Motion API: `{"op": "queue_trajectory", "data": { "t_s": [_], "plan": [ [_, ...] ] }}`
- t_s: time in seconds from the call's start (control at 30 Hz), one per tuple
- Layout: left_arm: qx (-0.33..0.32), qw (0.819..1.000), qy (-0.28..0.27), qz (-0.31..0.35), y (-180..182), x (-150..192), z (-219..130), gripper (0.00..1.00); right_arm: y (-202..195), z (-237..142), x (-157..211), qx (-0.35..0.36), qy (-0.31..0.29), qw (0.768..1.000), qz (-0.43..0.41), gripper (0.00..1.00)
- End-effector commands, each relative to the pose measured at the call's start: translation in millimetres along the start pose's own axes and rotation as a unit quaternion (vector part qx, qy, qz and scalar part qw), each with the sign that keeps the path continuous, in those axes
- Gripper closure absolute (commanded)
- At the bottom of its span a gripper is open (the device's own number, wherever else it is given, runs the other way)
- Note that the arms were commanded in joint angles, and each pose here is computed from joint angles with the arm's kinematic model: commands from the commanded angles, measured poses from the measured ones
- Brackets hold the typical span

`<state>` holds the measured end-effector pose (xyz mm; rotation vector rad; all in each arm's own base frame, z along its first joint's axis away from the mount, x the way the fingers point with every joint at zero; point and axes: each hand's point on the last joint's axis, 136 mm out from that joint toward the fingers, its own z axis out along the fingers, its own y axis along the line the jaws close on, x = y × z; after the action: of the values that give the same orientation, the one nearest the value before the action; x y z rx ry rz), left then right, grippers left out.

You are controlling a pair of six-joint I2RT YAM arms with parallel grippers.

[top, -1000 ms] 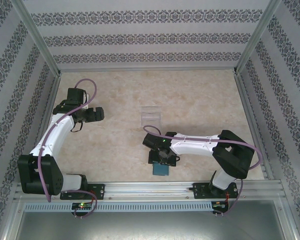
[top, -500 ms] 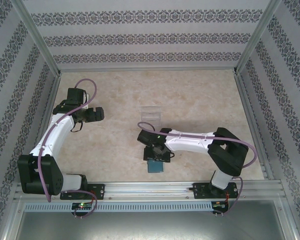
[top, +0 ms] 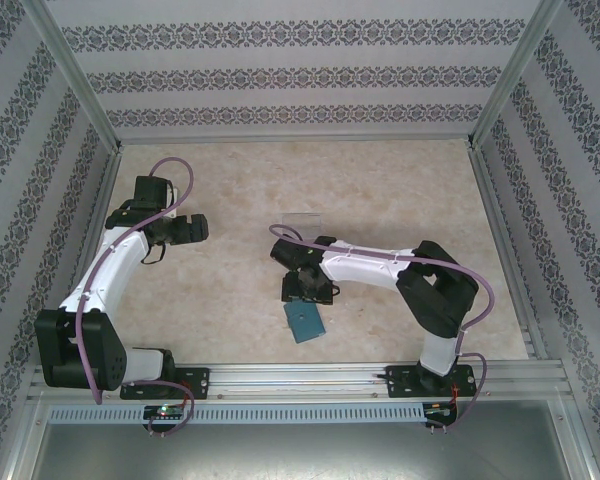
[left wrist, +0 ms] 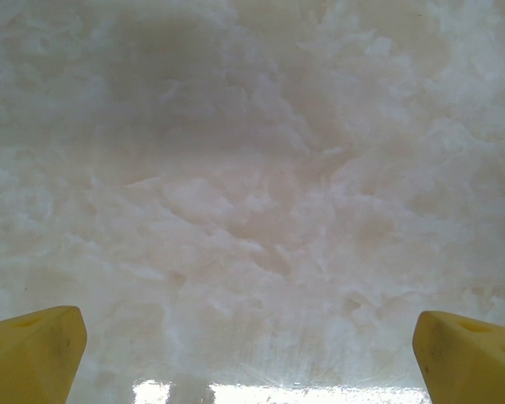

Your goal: Take the credit cards out of the card holder

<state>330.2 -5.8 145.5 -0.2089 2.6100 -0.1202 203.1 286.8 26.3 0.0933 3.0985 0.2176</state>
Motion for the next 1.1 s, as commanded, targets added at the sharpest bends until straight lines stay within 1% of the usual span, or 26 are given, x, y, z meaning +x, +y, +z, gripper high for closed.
{"op": "queue_trajectory", "data": {
  "t_s": [0.0,0.2,0.37,0.63,0.83,1.0,1.07],
  "plan": [
    [-0.009,1.0,0.012,0.001,4.2,6.4,-0.6,0.0,0.9,-5.0,2.7,0.0,0.009,0.999,-0.031,0.2],
    [-0.007,1.0,0.014,0.001,3.7,6.6,-0.2,0.0,2.8,-9.8,18.3,0.002,0.032,0.994,-0.104,0.11],
    [-0.007,1.0,0.013,0.001,3.8,6.5,-0.5,0.0,1.0,-1.8,27.3,0.015,0.054,0.989,-0.136,0.06],
    [-0.008,1.0,0.014,0.001,4.1,7.1,-0.5,0.0,9.7,7.0,30.2,0.016,0.069,0.986,-0.149,0.06],
    [-0.008,1.0,0.014,0.001,4.0,7.2,-0.6,0.0,6.6,13.7,30.2,0.029,0.075,0.987,-0.14,0.13],
    [-0.006,1.0,0.015,0.002,3.2,7.4,0.0,0.0,4.7,15.1,30.7,0.031,0.074,0.988,-0.134,0.14],
    [-0.005,1.0,0.015,0.002,2.9,7.1,0.1,0.0,5.6,15.6,31.0,0.029,0.075,0.988,-0.134,0.13]
  ]
}}
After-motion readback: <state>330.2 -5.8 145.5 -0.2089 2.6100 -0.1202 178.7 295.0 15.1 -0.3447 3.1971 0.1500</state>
